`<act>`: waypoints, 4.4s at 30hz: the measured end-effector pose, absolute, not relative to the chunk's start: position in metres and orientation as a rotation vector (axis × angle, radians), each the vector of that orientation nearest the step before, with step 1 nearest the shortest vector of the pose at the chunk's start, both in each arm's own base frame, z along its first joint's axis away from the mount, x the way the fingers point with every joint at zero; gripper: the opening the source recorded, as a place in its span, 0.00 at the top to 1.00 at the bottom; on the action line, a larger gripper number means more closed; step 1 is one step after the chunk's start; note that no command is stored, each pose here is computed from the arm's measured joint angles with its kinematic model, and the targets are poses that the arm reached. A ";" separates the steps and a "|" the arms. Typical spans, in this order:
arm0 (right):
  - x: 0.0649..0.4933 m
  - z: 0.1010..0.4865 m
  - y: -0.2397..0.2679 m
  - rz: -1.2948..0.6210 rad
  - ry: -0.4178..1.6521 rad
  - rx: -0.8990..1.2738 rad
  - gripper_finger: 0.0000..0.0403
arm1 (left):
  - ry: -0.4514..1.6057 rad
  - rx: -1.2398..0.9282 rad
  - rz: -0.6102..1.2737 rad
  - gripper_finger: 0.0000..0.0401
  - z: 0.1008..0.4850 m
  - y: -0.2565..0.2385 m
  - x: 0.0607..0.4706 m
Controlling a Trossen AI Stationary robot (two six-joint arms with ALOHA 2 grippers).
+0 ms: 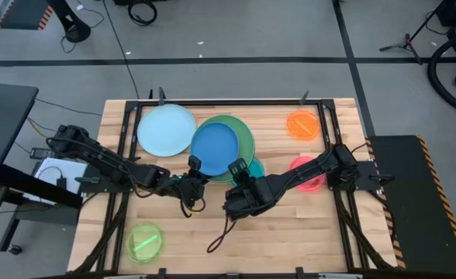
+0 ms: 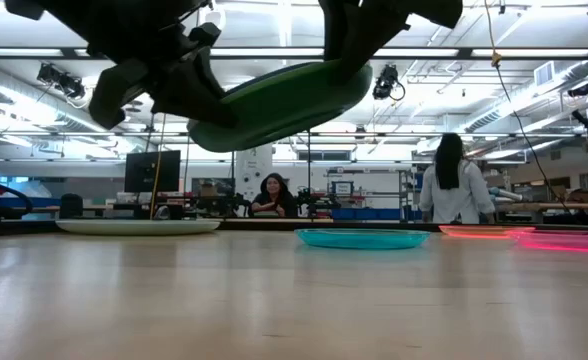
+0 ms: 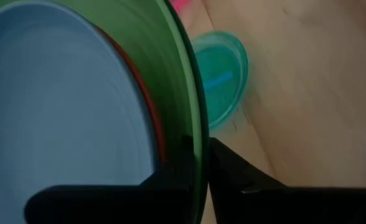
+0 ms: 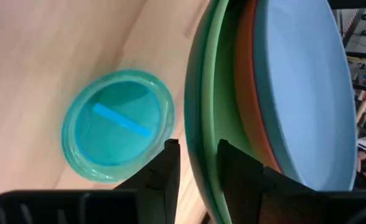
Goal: Stack plastic plates
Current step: Stack the stacked plates on top of the blue plate, then stack the light blue plate on top of the pink plate
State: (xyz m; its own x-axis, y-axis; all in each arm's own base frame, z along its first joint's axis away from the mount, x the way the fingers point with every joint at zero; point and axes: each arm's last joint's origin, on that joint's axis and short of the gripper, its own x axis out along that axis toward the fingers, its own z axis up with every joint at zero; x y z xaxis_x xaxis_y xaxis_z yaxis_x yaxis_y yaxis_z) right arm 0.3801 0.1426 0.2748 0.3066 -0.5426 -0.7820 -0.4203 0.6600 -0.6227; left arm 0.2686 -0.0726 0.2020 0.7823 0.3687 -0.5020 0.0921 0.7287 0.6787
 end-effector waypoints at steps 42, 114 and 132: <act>0.374 0.274 0.185 -0.088 1.166 -0.677 0.69 | 0.999 -0.005 0.315 0.92 0.243 0.061 0.166; 0.384 0.160 0.119 -0.304 1.258 -0.233 0.62 | 0.729 -0.007 -0.210 0.49 0.258 -0.083 0.184; 0.377 0.142 0.114 -0.286 1.260 -0.375 0.62 | 0.634 0.043 -0.435 0.49 0.264 -0.139 0.154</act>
State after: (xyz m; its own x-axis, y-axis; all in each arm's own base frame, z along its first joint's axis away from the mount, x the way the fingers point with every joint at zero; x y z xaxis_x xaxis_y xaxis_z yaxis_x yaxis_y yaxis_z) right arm 0.3771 0.1141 0.1425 0.2841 -0.4099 -0.8668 0.0049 0.9046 -0.4262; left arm 0.1542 -0.1392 0.2643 0.7185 -0.3805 -0.5822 0.4065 0.9090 -0.0925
